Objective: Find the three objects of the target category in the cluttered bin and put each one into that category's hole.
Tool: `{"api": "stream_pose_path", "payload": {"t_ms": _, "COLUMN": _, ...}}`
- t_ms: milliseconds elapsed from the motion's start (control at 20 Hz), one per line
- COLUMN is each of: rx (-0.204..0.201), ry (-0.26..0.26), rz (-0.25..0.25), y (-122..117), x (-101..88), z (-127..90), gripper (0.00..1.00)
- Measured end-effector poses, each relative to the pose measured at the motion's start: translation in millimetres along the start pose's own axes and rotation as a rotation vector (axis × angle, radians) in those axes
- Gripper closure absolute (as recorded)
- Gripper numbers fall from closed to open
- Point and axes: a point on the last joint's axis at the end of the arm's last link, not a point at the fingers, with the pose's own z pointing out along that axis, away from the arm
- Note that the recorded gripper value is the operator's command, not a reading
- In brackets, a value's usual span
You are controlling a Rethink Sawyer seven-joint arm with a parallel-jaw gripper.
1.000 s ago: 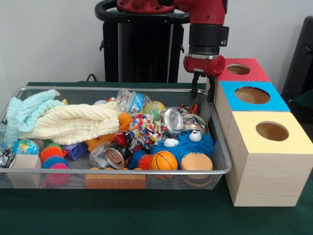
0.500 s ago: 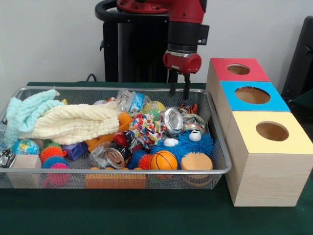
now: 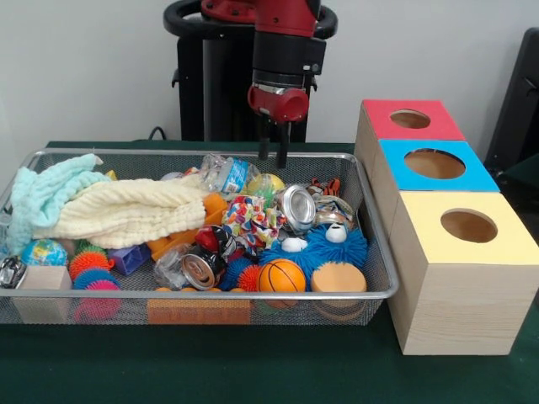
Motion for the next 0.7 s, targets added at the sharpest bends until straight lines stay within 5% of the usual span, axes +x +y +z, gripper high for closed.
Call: {"api": "stream_pose_path", "payload": {"t_ms": 700, "rx": -0.044, "ry": 0.011, "rz": -0.068, "y": 16, "x": 37.8, "z": 3, "gripper": 0.00}}
